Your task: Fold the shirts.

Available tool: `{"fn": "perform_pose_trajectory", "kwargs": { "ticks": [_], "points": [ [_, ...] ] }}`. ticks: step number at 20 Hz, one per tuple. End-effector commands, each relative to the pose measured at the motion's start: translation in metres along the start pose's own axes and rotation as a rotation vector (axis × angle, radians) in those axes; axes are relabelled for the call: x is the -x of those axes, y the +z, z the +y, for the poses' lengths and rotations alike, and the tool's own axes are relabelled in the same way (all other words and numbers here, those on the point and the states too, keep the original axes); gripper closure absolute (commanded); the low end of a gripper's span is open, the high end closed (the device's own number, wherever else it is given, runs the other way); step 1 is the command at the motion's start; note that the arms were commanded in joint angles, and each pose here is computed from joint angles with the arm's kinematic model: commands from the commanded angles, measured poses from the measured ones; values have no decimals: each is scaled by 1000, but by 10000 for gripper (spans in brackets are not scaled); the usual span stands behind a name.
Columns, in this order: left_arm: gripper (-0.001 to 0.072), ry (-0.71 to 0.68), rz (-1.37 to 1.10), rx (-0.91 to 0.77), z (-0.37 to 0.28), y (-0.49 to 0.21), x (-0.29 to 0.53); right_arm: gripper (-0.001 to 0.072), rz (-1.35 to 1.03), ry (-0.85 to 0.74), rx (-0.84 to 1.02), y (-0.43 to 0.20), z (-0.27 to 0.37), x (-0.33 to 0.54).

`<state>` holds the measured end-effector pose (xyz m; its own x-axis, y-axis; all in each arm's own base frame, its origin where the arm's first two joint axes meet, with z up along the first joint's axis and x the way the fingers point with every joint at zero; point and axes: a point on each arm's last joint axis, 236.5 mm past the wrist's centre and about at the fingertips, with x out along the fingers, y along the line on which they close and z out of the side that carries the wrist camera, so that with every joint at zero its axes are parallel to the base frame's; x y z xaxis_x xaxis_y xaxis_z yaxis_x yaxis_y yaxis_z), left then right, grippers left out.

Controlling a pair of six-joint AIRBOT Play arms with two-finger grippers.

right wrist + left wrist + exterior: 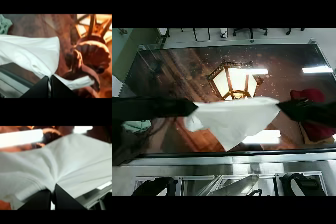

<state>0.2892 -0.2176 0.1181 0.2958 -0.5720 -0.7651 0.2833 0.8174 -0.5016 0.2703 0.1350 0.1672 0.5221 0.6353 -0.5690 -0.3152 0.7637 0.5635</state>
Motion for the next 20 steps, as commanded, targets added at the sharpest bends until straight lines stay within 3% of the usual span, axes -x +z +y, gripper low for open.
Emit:
{"fn": "perform_pose_trajectory", "kwargs": {
  "ticks": [1,5,6,7,8,11,14,20],
  "points": [
    [689,61,276,33,45,-88,-94,691,141,-22,-236,-90,-62,-60],
    [688,121,414,78,75,-133,-147,691,205,-81,-361,-146,-101,-86],
    [581,127,441,87,78,-136,-151,691,216,-82,-365,-148,-103,-88],
    [246,129,475,91,79,-139,-154,691,222,-84,-376,-149,-105,-90],
    [5,126,504,89,76,-139,-153,691,225,-87,-382,-150,-107,-91],
    [3,87,582,10,57,-131,-133,691,237,-88,-375,-152,-109,-93],
    [3,191,573,-75,70,-115,-101,690,239,-88,-368,-153,-109,-94],
    [3,256,423,45,112,-132,-55,690,234,-91,-367,-152,-110,-94]
  ]
}}
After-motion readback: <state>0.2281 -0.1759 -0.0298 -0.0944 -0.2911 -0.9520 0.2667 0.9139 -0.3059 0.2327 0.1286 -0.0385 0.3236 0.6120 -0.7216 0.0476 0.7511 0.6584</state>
